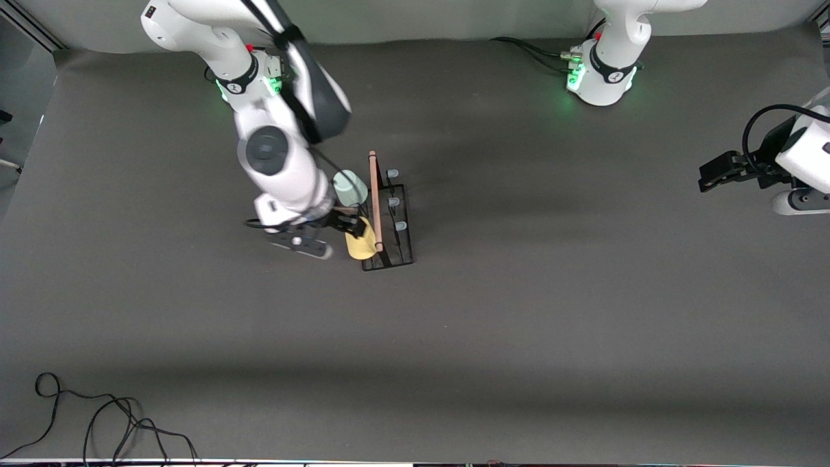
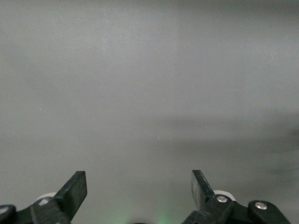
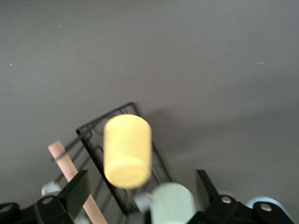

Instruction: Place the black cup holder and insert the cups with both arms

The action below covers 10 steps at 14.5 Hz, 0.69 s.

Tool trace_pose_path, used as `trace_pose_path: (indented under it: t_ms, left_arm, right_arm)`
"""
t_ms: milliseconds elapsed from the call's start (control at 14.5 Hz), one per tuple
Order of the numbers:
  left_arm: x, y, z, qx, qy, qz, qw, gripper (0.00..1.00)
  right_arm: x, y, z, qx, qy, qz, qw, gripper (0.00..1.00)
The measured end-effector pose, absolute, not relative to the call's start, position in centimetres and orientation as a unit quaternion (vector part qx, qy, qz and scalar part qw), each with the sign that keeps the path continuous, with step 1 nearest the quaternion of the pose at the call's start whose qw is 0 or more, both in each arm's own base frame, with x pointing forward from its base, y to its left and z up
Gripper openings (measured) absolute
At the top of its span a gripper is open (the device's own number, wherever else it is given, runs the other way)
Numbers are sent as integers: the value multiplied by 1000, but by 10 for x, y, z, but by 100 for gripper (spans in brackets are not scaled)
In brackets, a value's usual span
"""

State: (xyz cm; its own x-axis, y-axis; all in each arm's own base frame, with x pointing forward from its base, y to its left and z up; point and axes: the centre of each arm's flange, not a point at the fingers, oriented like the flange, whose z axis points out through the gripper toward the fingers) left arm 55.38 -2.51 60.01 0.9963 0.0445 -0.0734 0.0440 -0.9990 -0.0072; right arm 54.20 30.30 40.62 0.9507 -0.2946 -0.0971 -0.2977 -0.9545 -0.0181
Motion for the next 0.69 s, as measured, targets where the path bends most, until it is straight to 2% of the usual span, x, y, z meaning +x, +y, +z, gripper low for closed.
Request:
trace_pose_path:
  t_ms: [207,345,691]
  left_arm:
    - [554,-26,601,-999,-21,35,3,100]
    - [553,-27,604,-999,-20,32,3,100]
    - [550,-28,610,-999,-20,27,2,100]
  right_arm:
    - [554,224,490,-992,96,79,15,100]
    - [558,171,529,-995,58,85,11,100]
    - [569,61,590,-999,17,40,23,100]
